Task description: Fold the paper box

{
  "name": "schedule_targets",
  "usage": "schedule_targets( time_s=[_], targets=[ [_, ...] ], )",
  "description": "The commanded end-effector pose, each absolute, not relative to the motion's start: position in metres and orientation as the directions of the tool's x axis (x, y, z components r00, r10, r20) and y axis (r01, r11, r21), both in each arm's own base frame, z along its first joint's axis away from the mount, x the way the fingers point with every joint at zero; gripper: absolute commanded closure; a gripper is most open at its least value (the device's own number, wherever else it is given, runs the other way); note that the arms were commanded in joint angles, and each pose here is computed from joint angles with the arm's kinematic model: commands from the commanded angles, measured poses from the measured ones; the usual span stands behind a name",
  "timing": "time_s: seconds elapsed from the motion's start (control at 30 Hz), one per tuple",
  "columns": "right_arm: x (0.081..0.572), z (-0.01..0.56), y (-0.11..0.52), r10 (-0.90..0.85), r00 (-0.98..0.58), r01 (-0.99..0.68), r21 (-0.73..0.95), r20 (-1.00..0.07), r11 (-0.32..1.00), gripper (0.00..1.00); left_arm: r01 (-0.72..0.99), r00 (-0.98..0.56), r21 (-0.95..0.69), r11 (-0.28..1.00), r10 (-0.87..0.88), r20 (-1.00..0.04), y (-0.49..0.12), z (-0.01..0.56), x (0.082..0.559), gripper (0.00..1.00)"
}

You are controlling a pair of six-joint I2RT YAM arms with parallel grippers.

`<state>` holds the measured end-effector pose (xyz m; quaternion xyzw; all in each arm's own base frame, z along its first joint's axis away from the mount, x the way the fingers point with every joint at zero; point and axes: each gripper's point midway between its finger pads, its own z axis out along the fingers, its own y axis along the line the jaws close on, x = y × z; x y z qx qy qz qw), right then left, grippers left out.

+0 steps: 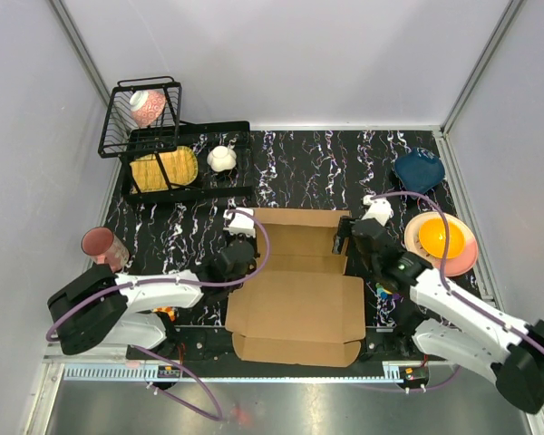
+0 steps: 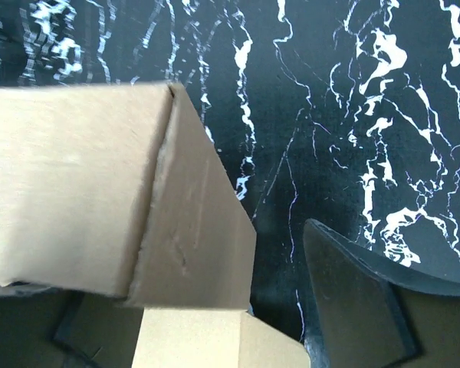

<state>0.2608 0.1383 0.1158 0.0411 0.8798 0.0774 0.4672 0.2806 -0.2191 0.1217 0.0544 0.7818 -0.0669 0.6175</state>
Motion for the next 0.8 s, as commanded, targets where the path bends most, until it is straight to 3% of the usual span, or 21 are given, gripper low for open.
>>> schedule_targets(
  time_s=[0.0,0.03,0.07,0.3,0.5,0.63,0.77],
  targets=[
    [0.251,0.151,0.147,0.221,-0.532,-0.052,0.292,-0.818,0.955,0.13,0.123,-0.187,-0.096,0.988,-0.072,-0.98,-0.219,0.127,0.282,1.0],
    [0.246,0.158,0.152,0.215,-0.551,-0.086,0.311,-0.806,0.946,0.02,0.117,-0.187,-0.081,0.99,-0.059,-0.981,-0.219,0.123,0.283,1.0],
    [0.242,0.166,0.155,0.216,-0.551,-0.109,0.326,-0.806,0.939,0.0,0.102,-0.167,-0.089,0.991,-0.071,-0.983,-0.22,0.128,0.287,1.0],
    [0.215,0.214,0.176,0.211,-0.548,-0.304,0.428,-0.809,0.851,0.0,0.019,-0.154,-0.005,1.0,-0.002,-0.988,-0.221,0.128,0.299,1.0],
    [0.231,0.234,0.146,0.357,-0.409,-0.167,0.453,-0.84,0.876,0.0,-0.038,-0.125,-0.061,0.997,-0.066,-0.99,-0.221,0.117,0.294,1.0],
    [0.248,0.219,0.13,0.359,-0.38,-0.03,0.399,-0.852,0.916,0.0,-0.043,-0.118,-0.061,0.997,-0.065,-0.991,-0.217,0.106,0.291,1.0],
    [0.263,0.227,0.139,0.399,-0.341,-0.055,0.442,-0.851,0.895,0.0,0.023,-0.09,-0.066,0.998,-0.064,-0.994,-0.225,0.11,0.291,1.0]
  ],
)
